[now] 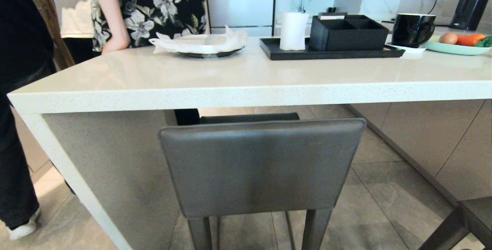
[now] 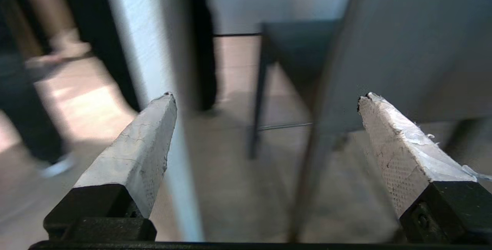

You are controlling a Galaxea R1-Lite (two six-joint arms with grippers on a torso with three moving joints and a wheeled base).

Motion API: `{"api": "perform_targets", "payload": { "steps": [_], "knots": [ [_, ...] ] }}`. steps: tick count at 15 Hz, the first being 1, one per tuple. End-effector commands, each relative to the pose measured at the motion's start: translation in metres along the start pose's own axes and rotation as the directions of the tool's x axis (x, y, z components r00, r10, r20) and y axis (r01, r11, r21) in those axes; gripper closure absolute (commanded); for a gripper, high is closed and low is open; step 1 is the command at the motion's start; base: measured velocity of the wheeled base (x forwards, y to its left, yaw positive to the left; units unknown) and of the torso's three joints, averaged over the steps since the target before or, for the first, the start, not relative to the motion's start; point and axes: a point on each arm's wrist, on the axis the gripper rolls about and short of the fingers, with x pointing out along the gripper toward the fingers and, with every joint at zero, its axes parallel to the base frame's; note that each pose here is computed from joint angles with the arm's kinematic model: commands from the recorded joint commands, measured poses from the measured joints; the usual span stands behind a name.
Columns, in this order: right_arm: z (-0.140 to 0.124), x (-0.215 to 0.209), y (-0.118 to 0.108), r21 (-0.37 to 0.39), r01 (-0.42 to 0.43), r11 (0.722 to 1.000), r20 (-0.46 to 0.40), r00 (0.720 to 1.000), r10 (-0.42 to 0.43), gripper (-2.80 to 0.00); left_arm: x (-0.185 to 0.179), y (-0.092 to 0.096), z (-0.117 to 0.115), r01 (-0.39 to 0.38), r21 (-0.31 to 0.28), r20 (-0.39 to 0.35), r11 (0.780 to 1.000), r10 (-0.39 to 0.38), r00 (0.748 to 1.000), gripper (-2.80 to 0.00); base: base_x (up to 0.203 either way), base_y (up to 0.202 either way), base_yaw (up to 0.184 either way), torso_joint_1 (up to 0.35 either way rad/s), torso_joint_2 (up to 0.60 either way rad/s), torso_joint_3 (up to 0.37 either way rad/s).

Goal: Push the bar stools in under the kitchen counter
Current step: Pull the gray chair out from under the dining table

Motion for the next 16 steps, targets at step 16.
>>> {"api": "perform_targets", "payload": {
  "steps": [16],
  "knots": [
    [0.031, 0.185, 0.006, 0.127, -0.566, 0.815, -0.191, 0.792, 0.580, -2.80, 0.193, 0.035, -0.008, 0.593, -0.293, -0.153, 0.750, -0.649, 0.745, -2.80, 0.000, 0.000, 0.000, 0.000, 0.00, 0.000]
  ]
}}
